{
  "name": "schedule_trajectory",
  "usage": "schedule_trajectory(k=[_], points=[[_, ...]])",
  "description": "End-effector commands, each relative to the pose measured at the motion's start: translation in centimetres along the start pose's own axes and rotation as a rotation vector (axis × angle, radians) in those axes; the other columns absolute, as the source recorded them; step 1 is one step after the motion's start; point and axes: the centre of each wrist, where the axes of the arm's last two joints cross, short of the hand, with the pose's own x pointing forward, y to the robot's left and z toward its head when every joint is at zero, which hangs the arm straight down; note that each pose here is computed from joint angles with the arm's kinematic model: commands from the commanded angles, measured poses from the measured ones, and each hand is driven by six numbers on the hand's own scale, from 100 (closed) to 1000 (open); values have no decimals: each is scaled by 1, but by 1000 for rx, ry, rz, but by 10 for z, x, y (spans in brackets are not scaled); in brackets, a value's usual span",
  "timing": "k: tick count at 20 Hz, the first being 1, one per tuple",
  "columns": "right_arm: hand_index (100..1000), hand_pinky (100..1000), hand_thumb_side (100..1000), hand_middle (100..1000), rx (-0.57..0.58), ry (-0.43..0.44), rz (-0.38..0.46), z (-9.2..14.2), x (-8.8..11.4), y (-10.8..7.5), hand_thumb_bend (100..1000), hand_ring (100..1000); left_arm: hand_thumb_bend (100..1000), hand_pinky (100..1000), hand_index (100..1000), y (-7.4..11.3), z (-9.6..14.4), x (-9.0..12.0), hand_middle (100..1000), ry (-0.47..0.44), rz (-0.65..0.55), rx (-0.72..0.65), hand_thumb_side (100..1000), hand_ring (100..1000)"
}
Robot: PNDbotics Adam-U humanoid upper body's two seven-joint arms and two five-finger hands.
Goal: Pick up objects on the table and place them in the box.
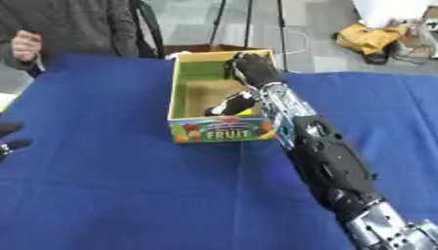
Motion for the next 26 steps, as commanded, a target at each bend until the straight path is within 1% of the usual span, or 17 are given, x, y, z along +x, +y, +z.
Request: schedule_trajectory(k=[1,4,6,8,9,10,11,12,13,16,18,20,24,26], points=[[624,219,525,459,-116,-7,-41,-6,-2,-37,817,288,834,712,788,6,-1,6,619,-12,-25,1,1000,797],[620,219,535,456,-208,-13,-98,-3,-3,-63,820,286,833,712,789,12,4,2,619,6,-38,16,1000,797],[621,220,538,455,-270,-12,-131,4,-6,-79,834,285,831,712,789,17,9,-1,619,23,-50,32,1000,797],[622,222,538,454,-317,-8,-187,16,-10,-88,843,286,830,712,789,23,15,-4,619,41,-65,54,1000,797],[630,237,538,458,-331,-6,-218,24,-13,-90,799,295,829,712,788,26,17,-5,619,48,-73,66,1000,797],[635,247,526,460,-341,-7,-254,33,-15,-91,867,301,829,712,788,30,20,-5,619,51,-82,79,1000,797],[651,274,522,468,-343,-10,-301,43,-17,-90,861,316,829,712,788,33,22,-6,619,55,-92,95,1000,797],[651,274,522,468,-343,-15,-350,53,-18,-89,861,316,829,712,788,36,23,-6,619,57,-100,110,1000,797],[671,310,522,482,-337,-19,-403,63,-19,-85,851,341,828,712,788,38,24,-6,618,58,-105,122,1000,797],[698,373,525,511,-329,-18,-601,93,-20,-69,828,393,826,711,788,42,24,-6,618,57,-117,144,1000,797],[702,385,519,513,-331,-6,-708,108,-21,-56,817,403,825,711,788,43,24,-7,618,58,-125,146,1000,797],[709,397,512,515,-334,22,-779,120,-21,-42,810,413,824,711,788,41,25,-9,618,65,-126,147,1000,798],[715,396,502,514,-337,66,-849,135,-22,-24,797,414,822,711,787,41,27,-12,617,76,-130,140,1000,798],[714,393,495,511,-342,88,-876,141,-23,-18,789,410,822,711,787,41,27,-12,617,77,-131,145,1000,798]])
